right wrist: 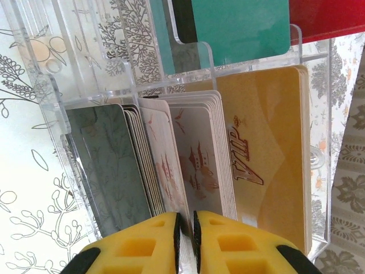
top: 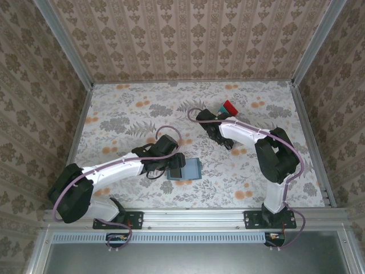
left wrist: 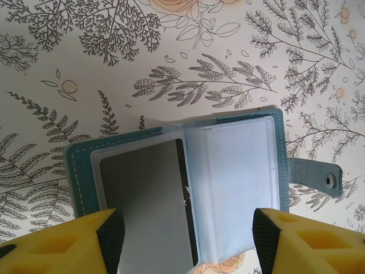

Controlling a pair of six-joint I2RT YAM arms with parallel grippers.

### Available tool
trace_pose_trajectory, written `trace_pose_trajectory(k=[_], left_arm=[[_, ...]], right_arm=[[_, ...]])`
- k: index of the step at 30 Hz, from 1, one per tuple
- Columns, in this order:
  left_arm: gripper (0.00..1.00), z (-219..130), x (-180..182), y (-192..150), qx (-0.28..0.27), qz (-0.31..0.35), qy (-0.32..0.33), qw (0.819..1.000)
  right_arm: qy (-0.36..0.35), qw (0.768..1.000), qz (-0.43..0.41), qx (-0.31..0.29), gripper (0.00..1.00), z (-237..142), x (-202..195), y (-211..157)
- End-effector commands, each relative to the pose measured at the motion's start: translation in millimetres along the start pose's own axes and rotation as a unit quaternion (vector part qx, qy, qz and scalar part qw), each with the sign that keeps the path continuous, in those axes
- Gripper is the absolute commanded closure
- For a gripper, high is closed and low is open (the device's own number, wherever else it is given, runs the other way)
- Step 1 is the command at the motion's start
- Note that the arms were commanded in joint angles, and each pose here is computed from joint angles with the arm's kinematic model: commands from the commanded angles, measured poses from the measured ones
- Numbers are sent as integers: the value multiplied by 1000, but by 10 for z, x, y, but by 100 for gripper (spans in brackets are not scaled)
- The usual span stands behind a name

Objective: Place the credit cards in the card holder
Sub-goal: Pick up several credit cards from the storage box.

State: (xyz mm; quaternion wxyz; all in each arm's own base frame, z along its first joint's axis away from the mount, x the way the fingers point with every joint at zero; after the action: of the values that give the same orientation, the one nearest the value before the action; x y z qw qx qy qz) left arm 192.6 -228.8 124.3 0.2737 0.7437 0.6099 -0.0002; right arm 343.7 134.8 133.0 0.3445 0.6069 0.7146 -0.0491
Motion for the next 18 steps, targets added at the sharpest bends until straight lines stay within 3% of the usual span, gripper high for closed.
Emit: trace_pose_trajectory(k=[1, 12, 18], left_arm=[[36, 48, 42, -33, 12, -3, 5, 1000], [36, 45, 29, -19, 13, -2, 3, 1000], [36, 48, 28, -23, 14, -1, 3, 1000]], right_arm=[[18, 1000, -5, 23, 82, 24, 41, -31], [21, 1000, 3, 20, 90, -13, -2, -19], [92, 995, 33, 36, 97, -115, 76, -42]])
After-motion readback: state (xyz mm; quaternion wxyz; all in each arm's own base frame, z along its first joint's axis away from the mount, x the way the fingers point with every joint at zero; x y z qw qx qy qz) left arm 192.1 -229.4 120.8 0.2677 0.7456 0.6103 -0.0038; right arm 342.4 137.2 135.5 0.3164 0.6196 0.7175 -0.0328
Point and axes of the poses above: each hand's point on the last joint's axis, 136 mm out from that joint toward the fingers, its own z axis out along the fingers, its own x axis along the line the jaws close on, y = z × x, the point moved 6 cm from there along -z, back along the fingers, and after that the axes turned 10 degrees about z, right-handed, at the moved point
